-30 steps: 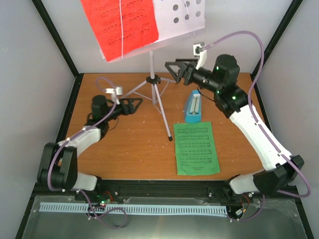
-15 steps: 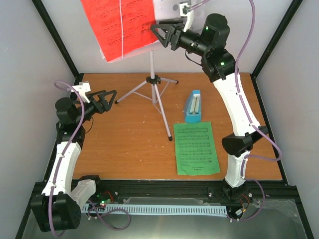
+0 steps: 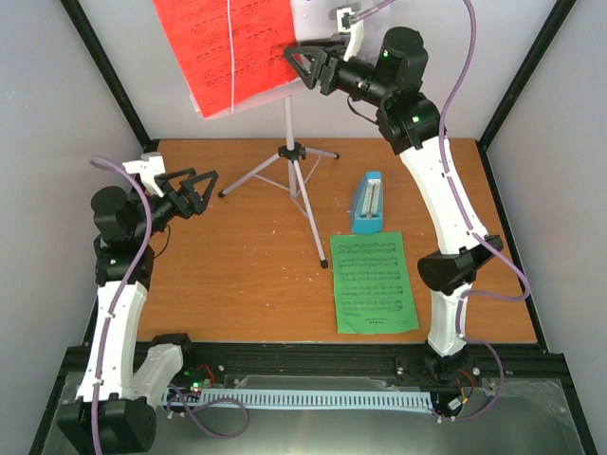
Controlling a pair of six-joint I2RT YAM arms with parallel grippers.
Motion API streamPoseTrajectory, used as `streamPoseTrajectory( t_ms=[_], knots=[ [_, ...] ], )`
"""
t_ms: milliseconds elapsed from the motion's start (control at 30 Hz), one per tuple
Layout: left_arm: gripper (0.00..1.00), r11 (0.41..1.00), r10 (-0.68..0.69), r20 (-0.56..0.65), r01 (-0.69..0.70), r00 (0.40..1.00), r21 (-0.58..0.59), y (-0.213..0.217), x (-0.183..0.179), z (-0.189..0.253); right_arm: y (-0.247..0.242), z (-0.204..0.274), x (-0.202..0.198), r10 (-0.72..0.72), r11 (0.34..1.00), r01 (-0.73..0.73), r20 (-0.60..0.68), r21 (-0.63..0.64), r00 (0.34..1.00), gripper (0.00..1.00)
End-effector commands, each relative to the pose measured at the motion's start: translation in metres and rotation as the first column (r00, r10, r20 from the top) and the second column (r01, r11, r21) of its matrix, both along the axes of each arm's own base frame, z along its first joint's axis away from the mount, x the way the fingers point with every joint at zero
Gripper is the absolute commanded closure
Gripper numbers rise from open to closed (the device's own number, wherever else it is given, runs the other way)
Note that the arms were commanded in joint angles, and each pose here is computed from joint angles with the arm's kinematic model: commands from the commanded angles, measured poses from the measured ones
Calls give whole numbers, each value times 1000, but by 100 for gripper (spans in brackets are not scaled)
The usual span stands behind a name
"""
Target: Pack up the instrument practice props
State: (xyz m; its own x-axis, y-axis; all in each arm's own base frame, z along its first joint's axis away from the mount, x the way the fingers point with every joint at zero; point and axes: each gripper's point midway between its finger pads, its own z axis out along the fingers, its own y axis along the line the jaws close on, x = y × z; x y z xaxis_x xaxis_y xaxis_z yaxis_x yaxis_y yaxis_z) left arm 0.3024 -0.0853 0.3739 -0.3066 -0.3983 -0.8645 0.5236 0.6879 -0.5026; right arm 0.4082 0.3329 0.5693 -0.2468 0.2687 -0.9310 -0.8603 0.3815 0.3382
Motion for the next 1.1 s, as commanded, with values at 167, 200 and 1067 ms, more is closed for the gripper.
streamPoseTrajectory(
  t_ms=[167, 200, 1067],
  knots=[
    [3, 999, -9, 115, 4, 993, 50, -3, -22, 39, 2, 0, 7, -18, 1000, 18, 22, -2, 1000, 37],
    [3, 998, -10, 122, 3, 992, 56, -3, -24, 41, 4, -1, 6, -9, 1000, 9, 19, -2, 1000, 37],
    [2, 994, -103, 327, 83, 939, 74, -17, -55, 153, 9, 7, -3, -103, 993, 110, 129, -48, 986, 43]
  ],
)
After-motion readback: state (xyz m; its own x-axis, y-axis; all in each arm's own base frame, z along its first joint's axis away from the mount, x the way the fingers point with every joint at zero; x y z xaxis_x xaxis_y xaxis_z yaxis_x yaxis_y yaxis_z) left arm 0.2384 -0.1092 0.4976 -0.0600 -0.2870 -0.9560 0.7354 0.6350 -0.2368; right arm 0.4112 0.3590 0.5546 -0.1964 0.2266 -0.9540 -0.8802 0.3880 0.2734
